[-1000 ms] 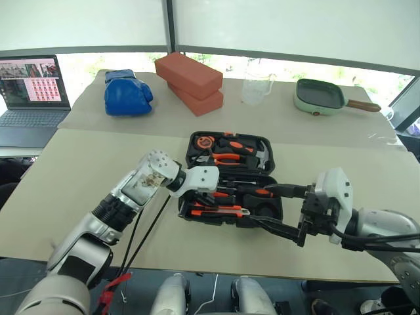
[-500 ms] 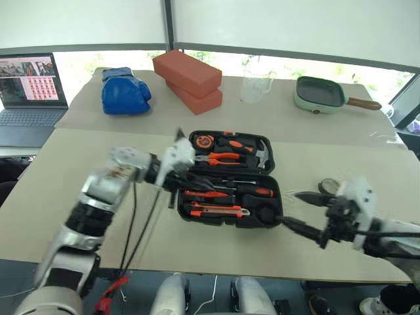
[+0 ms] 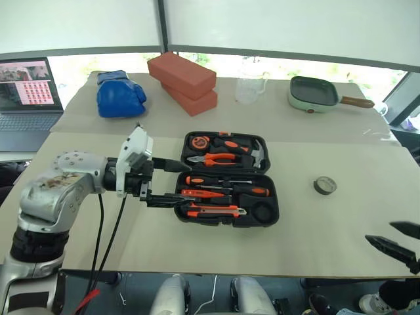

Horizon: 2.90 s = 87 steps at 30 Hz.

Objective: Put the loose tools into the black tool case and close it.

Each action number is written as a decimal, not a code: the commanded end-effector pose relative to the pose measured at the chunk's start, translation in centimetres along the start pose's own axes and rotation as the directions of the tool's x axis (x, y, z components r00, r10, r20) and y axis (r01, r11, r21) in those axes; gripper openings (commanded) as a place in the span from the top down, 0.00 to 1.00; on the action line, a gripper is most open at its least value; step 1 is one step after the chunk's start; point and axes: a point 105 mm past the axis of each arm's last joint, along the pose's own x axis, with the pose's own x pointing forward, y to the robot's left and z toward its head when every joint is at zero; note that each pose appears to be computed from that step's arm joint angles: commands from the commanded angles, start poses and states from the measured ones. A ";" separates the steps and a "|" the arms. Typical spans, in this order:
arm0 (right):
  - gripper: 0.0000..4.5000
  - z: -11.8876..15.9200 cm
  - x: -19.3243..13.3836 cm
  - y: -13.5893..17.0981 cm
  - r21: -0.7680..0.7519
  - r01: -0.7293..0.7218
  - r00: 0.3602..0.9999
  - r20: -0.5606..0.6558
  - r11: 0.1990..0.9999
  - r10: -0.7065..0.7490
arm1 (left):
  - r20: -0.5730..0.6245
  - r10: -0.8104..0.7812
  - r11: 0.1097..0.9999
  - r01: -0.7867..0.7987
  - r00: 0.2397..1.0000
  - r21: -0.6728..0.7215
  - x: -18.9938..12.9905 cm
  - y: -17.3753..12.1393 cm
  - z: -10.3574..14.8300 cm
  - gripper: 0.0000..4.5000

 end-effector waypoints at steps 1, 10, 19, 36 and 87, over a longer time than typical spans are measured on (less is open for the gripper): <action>0.00 1.1 2.9 -0.3 -0.070 -0.051 0.998 -0.023 0.996 0.050 | 0.028 0.000 0.998 -0.002 1.000 0.057 0.4 -0.5 1.4 0.00; 0.00 2.2 11.3 -1.7 -0.156 -0.059 0.994 -0.104 0.986 0.043 | 0.004 0.043 0.992 -0.043 0.999 0.117 1.4 0.0 1.2 0.00; 0.17 1.3 13.8 -2.4 -0.150 -0.048 0.989 -0.143 0.987 0.027 | -0.004 0.065 0.989 -0.064 0.998 0.131 1.3 0.3 1.1 0.00; 0.99 8.4 10.2 9.4 -0.250 -0.479 0.849 0.110 0.841 0.517 | -0.034 0.032 0.988 -0.026 0.999 0.150 1.9 0.1 0.8 0.00; 0.48 8.3 11.0 5.9 -0.181 -0.282 0.950 0.085 0.942 0.301 | -0.225 0.409 0.912 -0.403 0.884 0.074 -3.0 6.5 -7.5 0.38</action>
